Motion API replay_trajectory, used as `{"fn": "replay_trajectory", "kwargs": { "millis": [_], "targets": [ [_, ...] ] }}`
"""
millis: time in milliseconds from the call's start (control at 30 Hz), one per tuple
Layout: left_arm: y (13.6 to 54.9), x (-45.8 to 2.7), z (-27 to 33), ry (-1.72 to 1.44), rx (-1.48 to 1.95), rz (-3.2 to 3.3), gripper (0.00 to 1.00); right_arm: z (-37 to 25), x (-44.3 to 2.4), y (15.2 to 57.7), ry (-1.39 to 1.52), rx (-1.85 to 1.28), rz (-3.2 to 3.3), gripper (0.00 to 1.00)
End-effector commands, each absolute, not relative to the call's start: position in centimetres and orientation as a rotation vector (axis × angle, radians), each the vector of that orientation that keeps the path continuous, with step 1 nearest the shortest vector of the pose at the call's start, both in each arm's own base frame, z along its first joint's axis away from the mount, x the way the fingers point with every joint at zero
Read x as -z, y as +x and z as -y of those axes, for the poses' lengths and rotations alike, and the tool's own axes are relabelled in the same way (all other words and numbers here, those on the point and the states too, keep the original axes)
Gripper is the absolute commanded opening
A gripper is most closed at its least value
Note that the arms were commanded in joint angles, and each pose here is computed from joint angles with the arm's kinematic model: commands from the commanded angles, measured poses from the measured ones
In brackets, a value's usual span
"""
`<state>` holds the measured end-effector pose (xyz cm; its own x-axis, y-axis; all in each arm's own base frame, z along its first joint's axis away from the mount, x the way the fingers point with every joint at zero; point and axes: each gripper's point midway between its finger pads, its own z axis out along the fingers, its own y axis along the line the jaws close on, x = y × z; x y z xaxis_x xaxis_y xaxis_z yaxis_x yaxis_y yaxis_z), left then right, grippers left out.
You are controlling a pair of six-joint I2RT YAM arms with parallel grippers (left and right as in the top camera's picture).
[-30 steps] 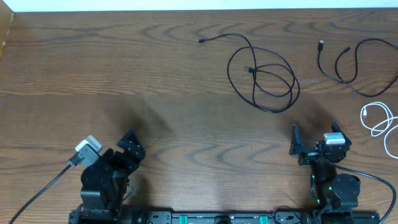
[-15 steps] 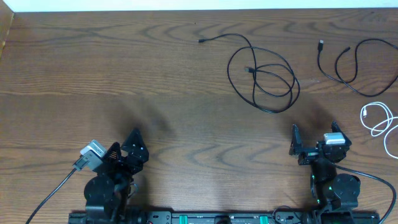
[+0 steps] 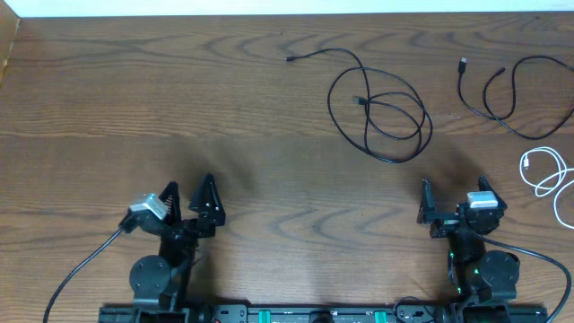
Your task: Untangle cables
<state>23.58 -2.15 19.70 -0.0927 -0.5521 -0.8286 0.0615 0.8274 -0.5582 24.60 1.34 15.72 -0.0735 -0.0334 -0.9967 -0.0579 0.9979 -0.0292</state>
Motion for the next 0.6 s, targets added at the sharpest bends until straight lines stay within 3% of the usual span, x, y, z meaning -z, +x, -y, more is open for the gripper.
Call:
{"fn": "replay_trajectory", "kwargs": {
  "millis": [0,567],
  "targets": [
    [24.2,-18.4,2.2,-0.306,0.463,-1.574,0.94,-1.5,-15.7,24.6,-0.068,-0.028,-1.644,0.99],
    [24.2,-13.9,2.7,-0.006,0.211,-1.72,0.94,-1.5,-15.7,24.6,-0.068,-0.028,-1.644,0.99]
  ]
}}
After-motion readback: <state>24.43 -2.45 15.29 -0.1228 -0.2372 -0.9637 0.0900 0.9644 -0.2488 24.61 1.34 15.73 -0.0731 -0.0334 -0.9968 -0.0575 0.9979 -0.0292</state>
